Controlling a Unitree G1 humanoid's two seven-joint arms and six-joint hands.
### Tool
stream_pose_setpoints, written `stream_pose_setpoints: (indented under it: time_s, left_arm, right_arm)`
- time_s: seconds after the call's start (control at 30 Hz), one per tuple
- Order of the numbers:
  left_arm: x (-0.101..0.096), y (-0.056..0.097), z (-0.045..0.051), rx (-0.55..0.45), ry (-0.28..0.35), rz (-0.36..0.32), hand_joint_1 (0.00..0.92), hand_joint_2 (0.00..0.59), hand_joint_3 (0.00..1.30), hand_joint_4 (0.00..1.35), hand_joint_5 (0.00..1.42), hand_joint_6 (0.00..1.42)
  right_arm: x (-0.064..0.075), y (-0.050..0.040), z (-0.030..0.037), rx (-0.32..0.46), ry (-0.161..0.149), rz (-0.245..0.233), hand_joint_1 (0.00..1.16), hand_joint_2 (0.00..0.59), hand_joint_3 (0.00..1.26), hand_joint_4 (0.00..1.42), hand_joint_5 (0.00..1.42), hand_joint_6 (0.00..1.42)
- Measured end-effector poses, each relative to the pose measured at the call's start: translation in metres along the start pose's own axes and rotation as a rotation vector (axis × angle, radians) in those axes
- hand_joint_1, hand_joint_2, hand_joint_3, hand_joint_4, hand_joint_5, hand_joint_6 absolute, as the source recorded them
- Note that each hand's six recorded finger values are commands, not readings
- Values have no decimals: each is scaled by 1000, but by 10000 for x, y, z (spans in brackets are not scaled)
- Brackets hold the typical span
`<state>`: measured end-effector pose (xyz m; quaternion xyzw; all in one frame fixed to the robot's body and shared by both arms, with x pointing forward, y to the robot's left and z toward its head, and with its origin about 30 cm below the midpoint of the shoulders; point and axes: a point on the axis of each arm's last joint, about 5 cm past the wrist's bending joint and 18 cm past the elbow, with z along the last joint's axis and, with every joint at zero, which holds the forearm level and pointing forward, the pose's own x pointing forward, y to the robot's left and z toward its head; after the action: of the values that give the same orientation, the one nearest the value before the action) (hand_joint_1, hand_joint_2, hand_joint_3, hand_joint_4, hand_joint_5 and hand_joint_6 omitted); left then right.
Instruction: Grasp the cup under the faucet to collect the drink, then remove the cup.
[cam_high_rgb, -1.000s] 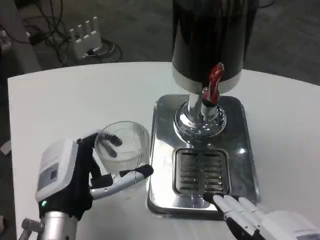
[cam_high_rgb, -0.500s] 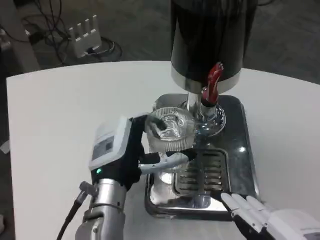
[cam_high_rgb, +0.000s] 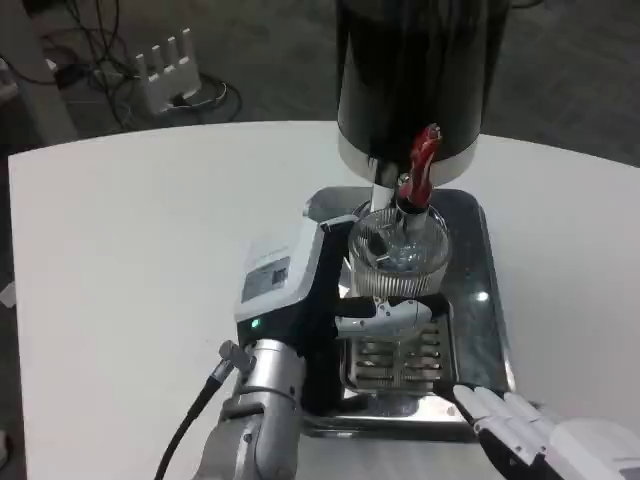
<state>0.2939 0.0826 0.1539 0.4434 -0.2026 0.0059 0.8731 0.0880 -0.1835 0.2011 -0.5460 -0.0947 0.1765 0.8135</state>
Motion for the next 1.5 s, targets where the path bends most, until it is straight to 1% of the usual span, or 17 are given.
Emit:
stream_pose_setpoints:
  time_s: [0.2,0.43,0.7,0.8,0.83,0.87,0.9,0.93,0.97,1.0,1.07,1.13,1.2,1.23,1.3,1.37,1.5]
  left_arm:
    - [-16,15,2,13,-6,2,624,22,853,960,1093,1260]
    - [-82,-36,-20,24,6,-25,624,22,851,948,1093,1260]
    - [-98,-65,-1,29,-7,-41,618,20,851,947,1084,1260]
    - [-98,-65,-1,29,-7,-42,612,6,840,895,1075,1247]
    - [-99,-66,-1,31,-8,-42,610,1,800,842,1048,1203]
    - [-100,-63,-6,34,-9,-43,562,0,674,718,969,1147]
    - [-100,-57,-15,38,-11,-43,522,0,611,685,948,1133]
    - [-100,-52,-21,41,-12,-43,372,15,559,650,943,1079]
    - [-108,-35,-47,48,-20,-43,219,5,348,473,862,1032]
    - [-113,-26,-59,52,-23,-42,163,1,259,386,815,1005]
    - [-132,-10,-89,58,-24,-41,126,0,149,263,711,911]
    - [-162,6,-138,69,-20,-43,91,0,16,104,505,668]
    - [-184,15,-166,72,-19,-44,70,0,1,9,337,503]
    - [-196,16,-176,71,-27,-37,63,0,0,2,307,444]
    - [-215,20,-187,68,-44,-13,15,0,0,0,183,281]
    - [-222,31,-189,66,-62,6,1,0,0,0,133,192]
    - [-223,38,-196,70,-63,5,0,0,0,0,59,69]
  right_arm:
    - [-7,1,-2,9,-4,0,356,453,4,0,0,0]
    - [-24,6,-6,22,-5,-6,360,453,9,0,0,0]
    - [-45,4,-16,20,4,-7,363,452,13,0,0,0]
    - [-47,2,-18,22,3,-13,363,452,13,0,0,0]
    - [-49,1,-18,22,2,-18,363,452,13,0,0,0]
    - [-53,-1,-21,23,3,-25,363,452,13,0,0,0]
    - [-59,-4,-26,22,6,-28,364,452,14,0,0,0]
    - [-62,-6,-28,22,8,-30,364,452,14,0,0,0]
    - [-68,-7,-31,23,10,-38,364,454,14,0,0,0]
    - [-70,-8,-33,23,12,-40,365,455,15,0,0,0]
    - [-70,-8,-32,28,8,-44,367,457,18,0,0,0]
    - [-72,-5,-28,30,2,-51,369,458,20,0,0,0]
    - [-72,-4,-26,32,0,-56,370,459,21,0,0,0]
    - [-72,-3,-26,33,0,-60,371,460,22,0,0,0]
    - [-73,-2,-25,36,0,-65,372,460,24,0,0,0]
    - [-75,0,-25,39,1,-64,373,461,27,0,0,0]
    - [-81,6,-24,41,3,-61,375,461,31,0,0,0]
